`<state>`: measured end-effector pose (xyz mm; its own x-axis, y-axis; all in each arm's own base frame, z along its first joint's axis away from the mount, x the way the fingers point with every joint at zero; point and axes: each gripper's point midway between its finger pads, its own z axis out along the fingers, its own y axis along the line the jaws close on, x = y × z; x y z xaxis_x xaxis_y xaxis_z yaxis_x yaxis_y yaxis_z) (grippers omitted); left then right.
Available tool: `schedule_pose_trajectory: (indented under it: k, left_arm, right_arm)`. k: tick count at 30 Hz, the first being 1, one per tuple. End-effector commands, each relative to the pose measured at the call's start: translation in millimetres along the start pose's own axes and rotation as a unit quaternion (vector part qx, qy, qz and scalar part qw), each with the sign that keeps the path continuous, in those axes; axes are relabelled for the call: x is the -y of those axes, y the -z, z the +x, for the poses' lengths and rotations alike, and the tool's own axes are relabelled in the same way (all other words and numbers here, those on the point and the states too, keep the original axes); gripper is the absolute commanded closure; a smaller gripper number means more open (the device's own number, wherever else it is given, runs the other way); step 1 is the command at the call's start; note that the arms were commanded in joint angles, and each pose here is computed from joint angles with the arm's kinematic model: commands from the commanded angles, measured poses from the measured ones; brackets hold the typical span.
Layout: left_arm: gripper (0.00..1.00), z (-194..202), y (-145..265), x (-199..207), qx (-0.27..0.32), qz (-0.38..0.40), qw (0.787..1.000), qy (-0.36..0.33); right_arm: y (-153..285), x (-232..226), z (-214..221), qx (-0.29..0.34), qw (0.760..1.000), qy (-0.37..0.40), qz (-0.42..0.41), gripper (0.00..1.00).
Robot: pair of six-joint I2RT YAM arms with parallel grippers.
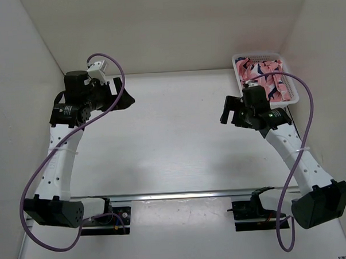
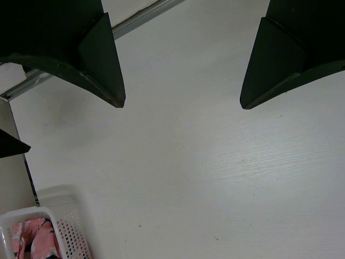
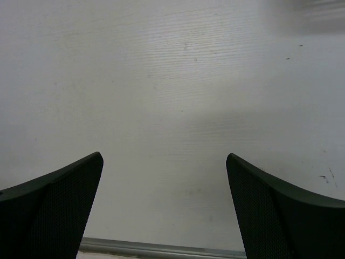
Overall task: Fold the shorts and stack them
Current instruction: Grab the shorts from the pile
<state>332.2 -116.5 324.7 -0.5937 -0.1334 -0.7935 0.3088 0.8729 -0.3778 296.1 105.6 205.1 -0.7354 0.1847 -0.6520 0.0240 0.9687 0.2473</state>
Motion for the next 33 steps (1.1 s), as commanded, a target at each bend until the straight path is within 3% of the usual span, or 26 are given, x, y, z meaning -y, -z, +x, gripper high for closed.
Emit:
schedule_pose_trajectory:
  k: [1,9,15,16,17,23,24,25,30,31,33]
  left_arm:
    - [0.01,-1.5,1.2,0.8,0.003,0.004,1.000,-0.009]
    - [0.01,9.9,-10.2,-11.8,-0.016,-0.018,1.000,0.011]
    - [0.01,13.6,-12.9,-31.9,-0.012,-0.075,0.996,0.037]
    - [0.01,11.7,-14.4,-32.1,-0.012,-0.075,0.996,0.037]
    - [0.01,11.7,-14.5,-32.1,-0.012,-0.075,0.996,0.037]
    - [0.01,21.0,-25.6,-38.3,-0.031,-0.080,0.995,0.049]
    - [0.01,21.0,-25.6,-38.4,-0.031,-0.080,0.995,0.049]
    - [0.01,20.6,-25.4,-40.7,-0.030,-0.086,0.995,0.049]
    - [0.01,23.9,-32.5,-54.0,-0.037,-0.113,0.992,0.047]
    - [0.01,23.9,-32.5,-54.0,-0.037,-0.113,0.992,0.047]
    - [0.01,28.3,-39.2,-59.6,-0.048,-0.121,0.990,0.050]
  right_arm:
    - [15.4,22.9,-7.4,0.037,0.998,-0.006,0.044,0.01]
    - [26.8,69.5,-43.7,0.084,0.988,-0.049,0.116,0.01]
    - [-4.0,113.1,-122.2,0.085,0.971,-0.167,0.148,0.05]
    - [-26.5,130.1,-122.4,0.059,0.966,-0.190,0.164,0.05]
    - [-25.7,132.7,-145.0,0.078,0.964,-0.194,0.162,0.04]
    - [-103.0,173.1,-190.3,0.056,0.956,-0.218,0.186,0.00]
    - [-132.5,186.8,-185.4,0.037,0.954,-0.223,0.195,0.00]
    - [-133.2,185.5,-209.6,0.062,0.955,-0.221,0.188,0.00]
    - [-213.5,200.4,-218.4,0.054,0.956,-0.240,0.159,0.00]
    - [-222.2,202.2,-222.1,0.062,0.955,-0.246,0.156,0.03]
    - [-243.2,205.8,-217.6,0.062,0.951,-0.261,0.151,0.22]
